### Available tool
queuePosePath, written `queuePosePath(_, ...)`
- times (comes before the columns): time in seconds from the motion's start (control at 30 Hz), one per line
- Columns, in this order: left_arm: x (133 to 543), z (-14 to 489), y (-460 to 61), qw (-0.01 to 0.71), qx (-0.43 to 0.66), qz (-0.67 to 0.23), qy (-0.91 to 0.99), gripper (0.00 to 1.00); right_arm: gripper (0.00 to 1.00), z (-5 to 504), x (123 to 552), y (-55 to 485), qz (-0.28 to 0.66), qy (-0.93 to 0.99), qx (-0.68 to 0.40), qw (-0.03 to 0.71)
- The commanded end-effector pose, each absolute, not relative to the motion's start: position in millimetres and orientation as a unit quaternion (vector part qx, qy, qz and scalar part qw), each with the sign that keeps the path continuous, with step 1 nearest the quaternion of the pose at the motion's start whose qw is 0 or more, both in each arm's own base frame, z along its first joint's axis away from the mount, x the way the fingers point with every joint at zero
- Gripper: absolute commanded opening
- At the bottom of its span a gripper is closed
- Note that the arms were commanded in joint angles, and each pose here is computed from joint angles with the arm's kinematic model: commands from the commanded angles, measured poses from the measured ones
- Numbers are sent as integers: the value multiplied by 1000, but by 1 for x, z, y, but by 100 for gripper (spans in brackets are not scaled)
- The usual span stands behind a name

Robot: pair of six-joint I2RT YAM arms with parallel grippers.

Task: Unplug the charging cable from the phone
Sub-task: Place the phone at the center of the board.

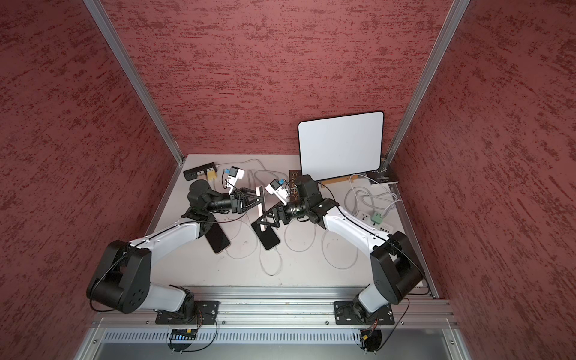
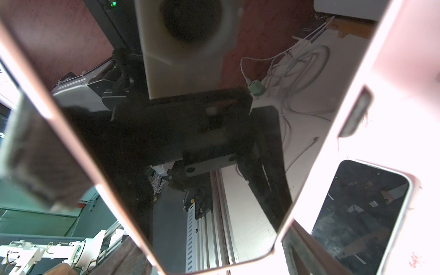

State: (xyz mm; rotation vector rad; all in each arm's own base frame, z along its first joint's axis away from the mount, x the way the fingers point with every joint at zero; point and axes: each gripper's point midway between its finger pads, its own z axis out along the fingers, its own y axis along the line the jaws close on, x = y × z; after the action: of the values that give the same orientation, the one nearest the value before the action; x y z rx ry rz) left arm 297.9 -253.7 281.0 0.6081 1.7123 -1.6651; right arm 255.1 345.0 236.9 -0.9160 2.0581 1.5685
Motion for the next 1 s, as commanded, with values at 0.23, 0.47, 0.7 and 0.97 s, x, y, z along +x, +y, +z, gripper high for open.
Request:
queuePosePath(0.23,296,301,-247,369,252,-629,636,99,38,241,262,344,545,736,-330,227)
queuePosePath(0.47,337,285,-210,424,139,-584,679,100,34,223,274,333,491,785,-301,229)
queuePosePath(0.7,356,271,-179,451,68,-551,699,100,30,191,286,309,398,859,-249,206)
queuePosePath(0.97,362,262,-172,460,47,-525,715,100,29,163,293,276,282,924,-197,167)
